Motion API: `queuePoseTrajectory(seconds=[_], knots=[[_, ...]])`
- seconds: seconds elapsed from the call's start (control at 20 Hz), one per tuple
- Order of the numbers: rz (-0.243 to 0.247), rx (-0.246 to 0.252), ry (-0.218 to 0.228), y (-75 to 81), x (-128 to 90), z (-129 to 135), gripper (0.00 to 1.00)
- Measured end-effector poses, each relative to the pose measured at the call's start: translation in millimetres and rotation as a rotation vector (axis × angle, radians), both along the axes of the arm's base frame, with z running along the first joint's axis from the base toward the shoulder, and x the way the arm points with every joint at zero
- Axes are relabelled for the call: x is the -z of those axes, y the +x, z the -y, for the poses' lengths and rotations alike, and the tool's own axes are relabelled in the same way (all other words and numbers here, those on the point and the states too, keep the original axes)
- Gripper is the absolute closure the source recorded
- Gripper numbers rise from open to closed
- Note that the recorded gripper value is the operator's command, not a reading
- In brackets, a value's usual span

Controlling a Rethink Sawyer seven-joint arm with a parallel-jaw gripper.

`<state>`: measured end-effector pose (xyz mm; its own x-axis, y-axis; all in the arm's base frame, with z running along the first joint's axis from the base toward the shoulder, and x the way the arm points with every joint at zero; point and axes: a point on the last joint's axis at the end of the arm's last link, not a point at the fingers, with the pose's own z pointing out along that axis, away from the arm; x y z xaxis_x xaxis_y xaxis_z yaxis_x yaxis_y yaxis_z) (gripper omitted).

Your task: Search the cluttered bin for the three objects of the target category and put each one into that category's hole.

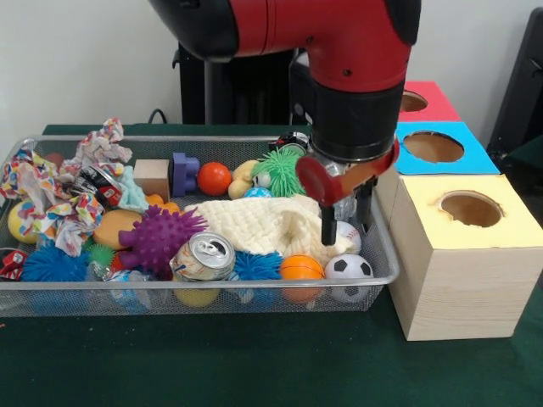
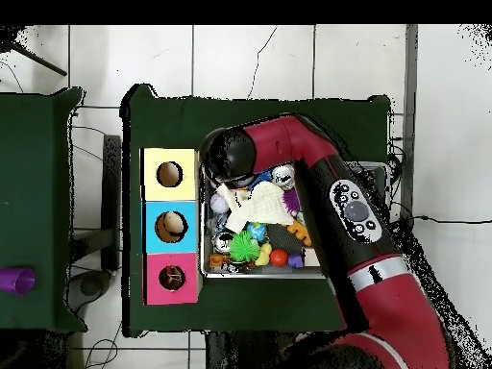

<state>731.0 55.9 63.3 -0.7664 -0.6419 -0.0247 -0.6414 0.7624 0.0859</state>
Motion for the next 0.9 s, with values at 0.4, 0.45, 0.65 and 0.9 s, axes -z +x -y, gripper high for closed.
queuePoseTrajectory(seconds=[0.4, 0.45, 0.65, 0.9], knots=[[0.033, -0.073, 0.009, 18.9, 11, -10, 0.0], [0.035, -0.081, 0.009, 19.2, 10, -12, 0.0], [0.04, -0.1, 0.001, 15.0, 2, -16, 0.0], [0.055, -0.149, -0.011, -3.7, -12, -26, 0.0]])
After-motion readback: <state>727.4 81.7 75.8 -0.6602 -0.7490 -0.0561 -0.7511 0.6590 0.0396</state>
